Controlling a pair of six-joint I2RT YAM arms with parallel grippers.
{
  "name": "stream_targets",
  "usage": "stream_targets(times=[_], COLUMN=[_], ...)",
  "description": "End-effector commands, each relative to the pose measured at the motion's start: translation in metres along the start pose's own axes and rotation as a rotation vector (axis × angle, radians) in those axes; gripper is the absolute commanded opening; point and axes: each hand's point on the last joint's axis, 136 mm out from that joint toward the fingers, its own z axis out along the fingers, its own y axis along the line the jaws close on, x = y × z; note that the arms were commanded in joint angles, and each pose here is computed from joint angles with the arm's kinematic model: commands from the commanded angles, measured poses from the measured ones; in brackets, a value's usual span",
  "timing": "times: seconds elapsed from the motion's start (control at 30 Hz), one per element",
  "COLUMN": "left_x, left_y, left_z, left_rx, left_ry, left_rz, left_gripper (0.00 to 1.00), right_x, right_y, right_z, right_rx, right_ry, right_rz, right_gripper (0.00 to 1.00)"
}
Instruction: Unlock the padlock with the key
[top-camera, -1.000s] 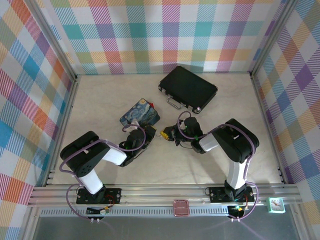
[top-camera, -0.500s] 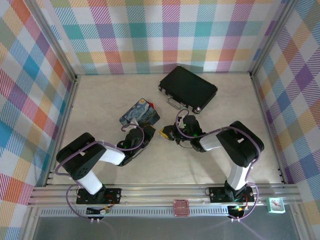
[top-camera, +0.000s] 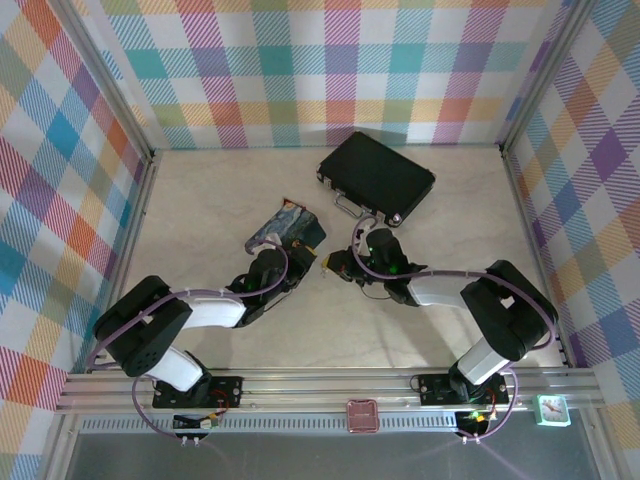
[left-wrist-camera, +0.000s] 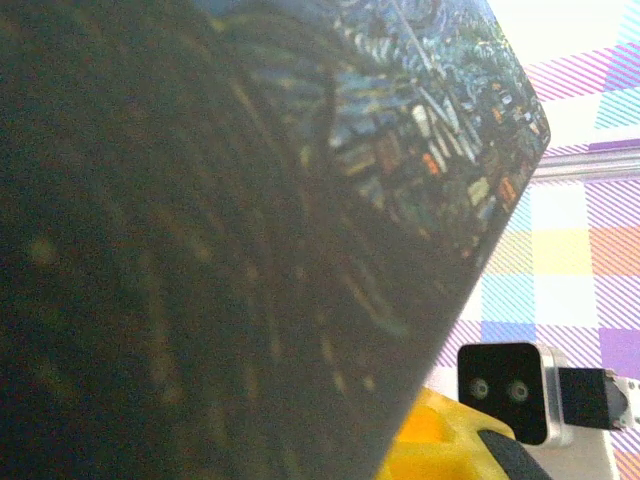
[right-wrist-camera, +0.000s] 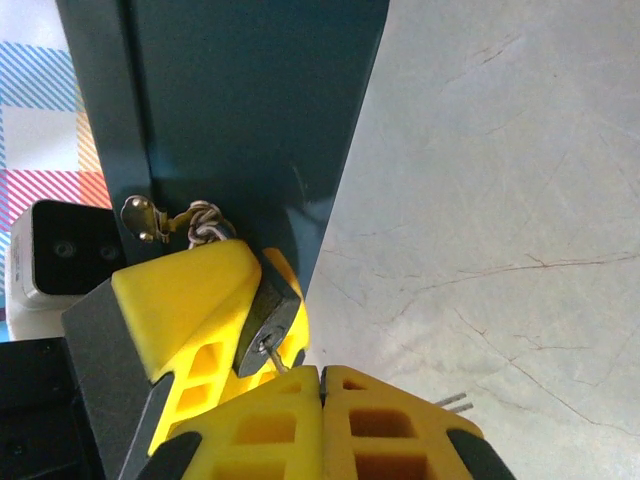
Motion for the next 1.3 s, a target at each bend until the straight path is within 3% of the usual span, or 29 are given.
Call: stream_targets(times=[0.0,0.17,0.47,0.83,1.0,1.17,1.2,1.27], left_x=[0.048,0.067,0.074,0.086,0.083,0.063,0.059,0.055], left_y=[-0.033,-0.033,-0.029,-0.029,-0.037,-0.023,-0.022,-0.020], left_z=[0.003,0.009,0.003,-0.007,-0.006,-0.002,-0.001,0.000], left_rx=[0.112,0.140,0.143,0.134,0.129,0.093,0.100,0.093], left_ry=[0.208,0.242,0.258,0.341,0.327,0.238,0.219,0.197], left_rz=[0.018,-0.010,-0.023,-0.024,0.008,0.029,0.040,0.055], left_gripper=[0.00,0.00,0.00,0.00,0.00,0.00,0.00,0.00], right_x=[-0.004,-0.011,-0.031,-0.049,-0.049,-0.044,-0.040,-0.034], right_y=[0.063,0.079,0.047,0.043,0.049,0.041,0.040,0.041], right_z=[0.005,0.014,0.011,0.006,0.008,-0.003,-0.005,-0.012], right_rx=[-0.181,-0.238,-0.179,-0.144,-0.178,-0.165,-0.169,-0.192], right_ry=[-0.011,-0.006,-0.073,-0.129,-0.113,-0.108,-0.090,-0.069], right_rz=[-0.083,-0.047,-0.001,-0.072,-0.060,-0.042,-0.041,-0.046], right_gripper=[0.00,0.00,0.00,0.00,0.00,0.00,0.02,0.17])
